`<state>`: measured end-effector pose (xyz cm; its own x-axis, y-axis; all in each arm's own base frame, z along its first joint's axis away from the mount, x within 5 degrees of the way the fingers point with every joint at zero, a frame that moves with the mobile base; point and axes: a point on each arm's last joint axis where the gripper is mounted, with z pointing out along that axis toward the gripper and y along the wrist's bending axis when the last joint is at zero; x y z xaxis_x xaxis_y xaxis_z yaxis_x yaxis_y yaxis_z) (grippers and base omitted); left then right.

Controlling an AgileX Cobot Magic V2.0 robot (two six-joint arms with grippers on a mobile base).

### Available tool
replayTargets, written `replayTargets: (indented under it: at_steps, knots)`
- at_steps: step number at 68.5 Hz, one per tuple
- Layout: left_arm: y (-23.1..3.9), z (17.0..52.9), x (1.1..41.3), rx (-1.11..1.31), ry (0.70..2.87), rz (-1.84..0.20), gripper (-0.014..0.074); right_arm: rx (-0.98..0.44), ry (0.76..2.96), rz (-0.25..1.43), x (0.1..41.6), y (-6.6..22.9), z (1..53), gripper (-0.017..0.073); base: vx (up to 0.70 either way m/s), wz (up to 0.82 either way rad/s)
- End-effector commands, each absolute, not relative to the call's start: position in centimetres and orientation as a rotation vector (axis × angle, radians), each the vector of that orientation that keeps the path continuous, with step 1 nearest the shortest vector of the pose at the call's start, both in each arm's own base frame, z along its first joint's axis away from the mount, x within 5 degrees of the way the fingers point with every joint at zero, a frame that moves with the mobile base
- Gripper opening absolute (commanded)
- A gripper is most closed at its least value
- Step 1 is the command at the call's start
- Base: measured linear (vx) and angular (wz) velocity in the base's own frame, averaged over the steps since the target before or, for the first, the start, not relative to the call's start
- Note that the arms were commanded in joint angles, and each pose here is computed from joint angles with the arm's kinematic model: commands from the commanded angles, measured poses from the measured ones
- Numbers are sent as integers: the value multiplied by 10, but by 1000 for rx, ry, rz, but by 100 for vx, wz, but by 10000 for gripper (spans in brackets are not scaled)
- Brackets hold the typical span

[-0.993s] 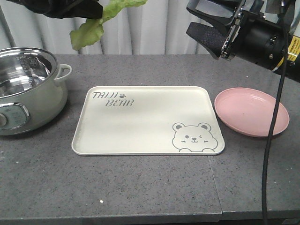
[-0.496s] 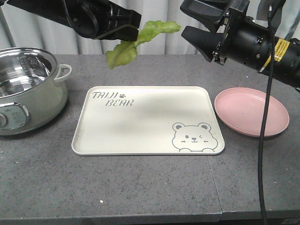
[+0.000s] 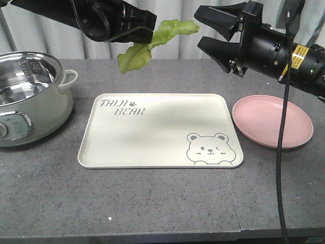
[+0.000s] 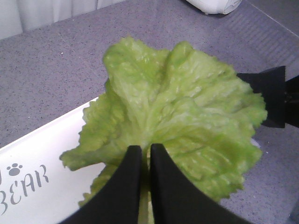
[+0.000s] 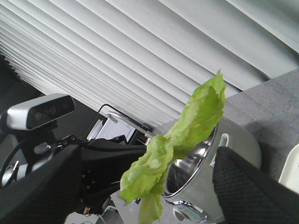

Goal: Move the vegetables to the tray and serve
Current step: 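Move the leaf over the tray and grasp it with the right gripper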

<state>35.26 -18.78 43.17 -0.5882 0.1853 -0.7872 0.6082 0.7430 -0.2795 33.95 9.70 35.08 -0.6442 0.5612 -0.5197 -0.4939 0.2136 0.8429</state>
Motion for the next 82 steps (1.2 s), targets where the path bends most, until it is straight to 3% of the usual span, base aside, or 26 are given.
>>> replayTargets:
  at_steps: [1,23,61,70,82]
  knots:
    - [-184,462,339,555,2028,-726,-7,38,1547,1624,335,96,371,552,0,0]
    - [-192,459,338,577,2034,-735,-7,28,1540,1682,339,112,362,552,0,0]
    - [-212,451,336,624,2042,-764,-7,66,1568,1642,342,110,359,538,0,0]
    - [-212,451,335,627,2043,-766,-7,51,1580,1635,342,111,358,445,0,0]
    - [-212,450,334,634,2052,-766,-7,12,1626,1596,341,112,354,171,0,0]
